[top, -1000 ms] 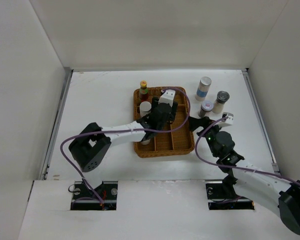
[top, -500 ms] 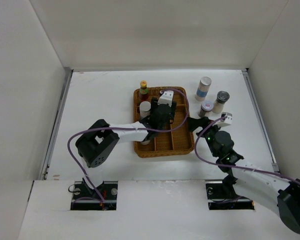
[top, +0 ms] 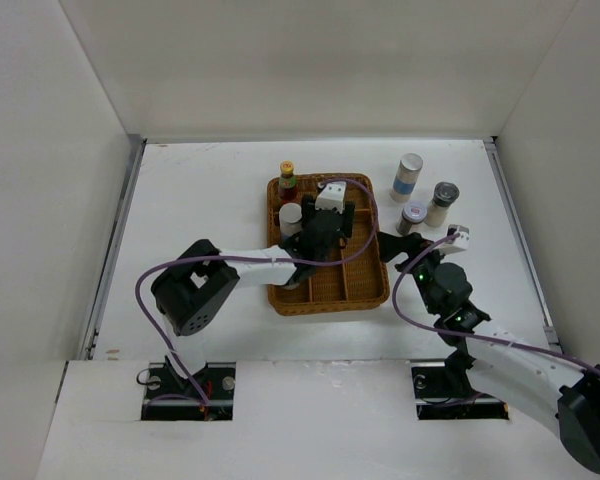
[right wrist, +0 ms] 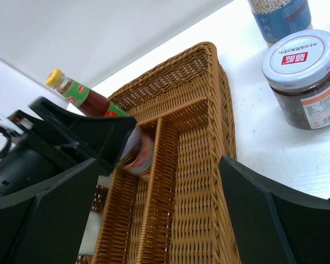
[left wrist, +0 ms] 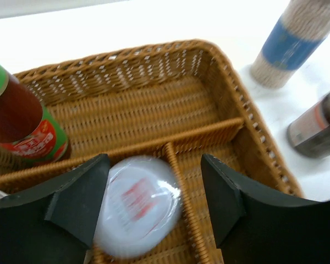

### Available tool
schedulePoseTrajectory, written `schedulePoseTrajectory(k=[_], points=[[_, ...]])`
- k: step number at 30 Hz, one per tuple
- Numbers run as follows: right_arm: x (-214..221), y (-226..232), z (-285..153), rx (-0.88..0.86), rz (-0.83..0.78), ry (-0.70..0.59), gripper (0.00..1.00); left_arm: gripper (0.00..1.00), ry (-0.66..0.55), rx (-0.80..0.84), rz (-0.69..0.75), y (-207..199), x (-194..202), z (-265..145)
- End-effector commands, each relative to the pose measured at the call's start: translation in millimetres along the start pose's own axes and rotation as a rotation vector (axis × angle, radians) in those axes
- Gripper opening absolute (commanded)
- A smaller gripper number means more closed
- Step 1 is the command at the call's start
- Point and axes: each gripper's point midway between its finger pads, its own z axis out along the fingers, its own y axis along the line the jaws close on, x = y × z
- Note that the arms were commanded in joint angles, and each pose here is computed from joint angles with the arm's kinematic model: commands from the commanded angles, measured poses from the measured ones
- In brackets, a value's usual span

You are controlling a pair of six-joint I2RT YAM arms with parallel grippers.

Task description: Organize the condiment bottles

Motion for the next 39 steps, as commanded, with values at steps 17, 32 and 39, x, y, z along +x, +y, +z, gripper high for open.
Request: schedulePoseTrajectory(k=[17, 32, 39], points=[[-11, 1, -2, -0.003, 0.039, -0.029, 0.35, 0.62, -0.328, 0.186, -0.251, -38, -167, -63], [-11, -37, 25, 0.255, -0.057, 0.002, 0.71, 0.32, -0.315, -0.297, -0.572, 200, -81, -135], [-42, -85, 28, 0.492, -0.157, -0.011, 0.97, 0.39, -0.196, -0.364, -0.684, 237, 14, -130]])
